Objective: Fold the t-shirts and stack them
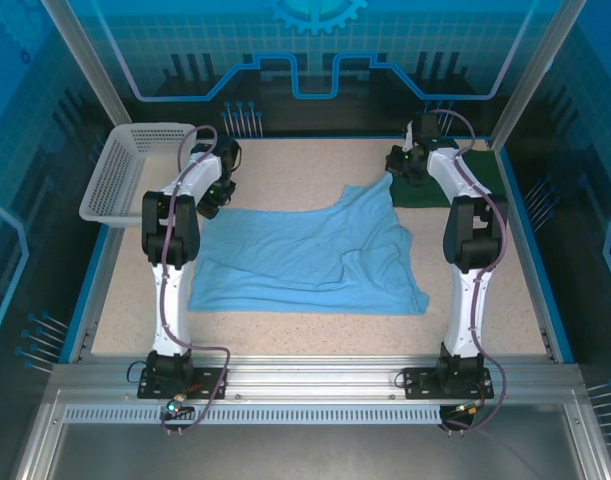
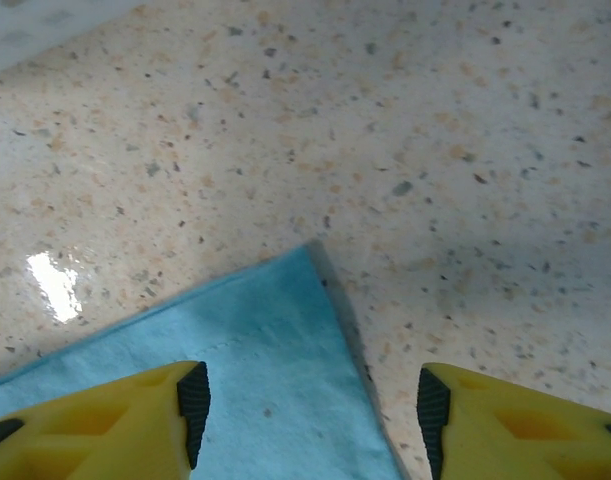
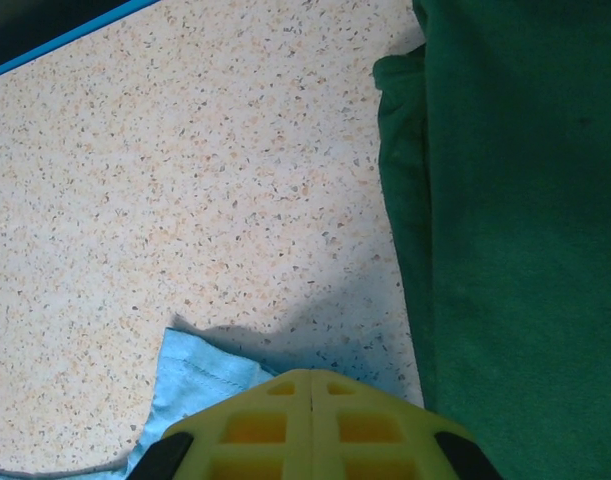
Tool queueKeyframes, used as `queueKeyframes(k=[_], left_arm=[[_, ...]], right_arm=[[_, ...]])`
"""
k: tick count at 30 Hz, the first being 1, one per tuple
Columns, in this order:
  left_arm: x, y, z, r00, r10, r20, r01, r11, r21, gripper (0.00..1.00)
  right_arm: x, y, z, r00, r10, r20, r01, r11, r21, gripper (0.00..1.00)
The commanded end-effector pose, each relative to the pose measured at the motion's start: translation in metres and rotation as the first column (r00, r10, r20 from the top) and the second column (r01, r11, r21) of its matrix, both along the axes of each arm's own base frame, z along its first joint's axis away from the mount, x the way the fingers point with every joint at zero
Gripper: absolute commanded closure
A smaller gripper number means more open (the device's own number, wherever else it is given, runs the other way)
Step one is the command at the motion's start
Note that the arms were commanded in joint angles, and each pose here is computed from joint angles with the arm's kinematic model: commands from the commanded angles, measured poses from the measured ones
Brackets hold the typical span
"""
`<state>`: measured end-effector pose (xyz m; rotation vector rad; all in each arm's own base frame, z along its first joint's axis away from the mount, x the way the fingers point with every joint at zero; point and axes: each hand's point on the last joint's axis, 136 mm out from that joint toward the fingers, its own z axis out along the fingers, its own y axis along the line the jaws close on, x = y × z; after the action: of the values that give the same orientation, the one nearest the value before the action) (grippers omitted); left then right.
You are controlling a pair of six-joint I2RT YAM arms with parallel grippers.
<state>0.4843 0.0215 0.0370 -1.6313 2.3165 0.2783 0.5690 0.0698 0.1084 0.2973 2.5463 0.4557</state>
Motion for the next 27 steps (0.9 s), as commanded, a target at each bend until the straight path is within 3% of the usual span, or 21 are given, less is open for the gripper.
queueKeyframes(k=[1, 21, 27], left_arm=[[-0.009, 0.01, -0.001, 0.999, 0.044, -0.025, -0.043, 0.998, 0.053, 0.43], [0.014, -0.005, -0.016, 0.999, -0.007, 0.045, 0.006, 0.999, 0.033, 0.51], [0.009, -0.002, -0.021, 1.0, -0.018, 0.009, 0.017, 0.998, 0.057, 0.62]], right_arm=[[0.003, 0.0, 0.01, 1.0, -0.001, 0.02, 0.001, 1.0, 0.022, 1.0], [0.007, 0.013, 0.008, 1.0, 0.023, 0.019, -0.023, 0.999, 0.033, 1.0], [0.008, 0.013, 0.008, 1.0, 0.024, 0.018, -0.024, 0.999, 0.03, 1.0]])
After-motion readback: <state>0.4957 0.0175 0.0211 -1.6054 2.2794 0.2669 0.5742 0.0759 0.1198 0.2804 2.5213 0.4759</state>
